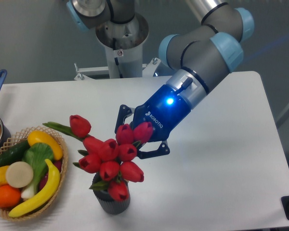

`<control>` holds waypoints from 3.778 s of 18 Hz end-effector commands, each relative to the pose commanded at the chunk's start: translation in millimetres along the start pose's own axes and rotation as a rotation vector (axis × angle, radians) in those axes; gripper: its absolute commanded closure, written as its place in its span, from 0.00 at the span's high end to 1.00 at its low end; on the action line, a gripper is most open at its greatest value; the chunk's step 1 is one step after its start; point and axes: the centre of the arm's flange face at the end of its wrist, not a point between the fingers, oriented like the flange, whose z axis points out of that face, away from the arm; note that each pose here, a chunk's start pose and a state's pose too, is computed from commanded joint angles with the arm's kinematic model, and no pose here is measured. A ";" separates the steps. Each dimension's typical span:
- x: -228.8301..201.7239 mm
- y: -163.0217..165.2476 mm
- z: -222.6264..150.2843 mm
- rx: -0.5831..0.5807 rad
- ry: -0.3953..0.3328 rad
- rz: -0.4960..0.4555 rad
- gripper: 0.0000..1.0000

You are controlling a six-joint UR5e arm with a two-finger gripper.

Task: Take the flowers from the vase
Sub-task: 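Lift the gripped tulips up out of the dark vase, then carry the tulips away from the vase and hold them above the table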

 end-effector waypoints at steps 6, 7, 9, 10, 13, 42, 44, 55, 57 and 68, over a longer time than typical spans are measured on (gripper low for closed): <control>-2.2 -9.1 -20.0 0.029 -0.009 -0.027 0.00; -3.3 -10.6 -26.3 0.031 -0.020 -0.025 0.00; -10.0 -8.8 -38.9 0.034 -0.043 -0.030 0.00; -13.6 -8.4 -45.4 0.034 -0.055 -0.030 0.00; -23.8 -4.8 -61.7 0.030 -0.092 -0.026 0.00; -29.1 78.6 -99.7 -0.740 -0.590 -0.026 0.00; -25.6 88.2 -91.5 -0.833 -0.558 -0.015 0.00; -23.8 117.0 -51.3 -1.142 -0.483 0.014 0.02; -22.5 121.4 -49.7 -1.166 -0.458 0.016 0.02; -17.9 139.3 -45.8 -1.199 -0.431 -0.007 0.03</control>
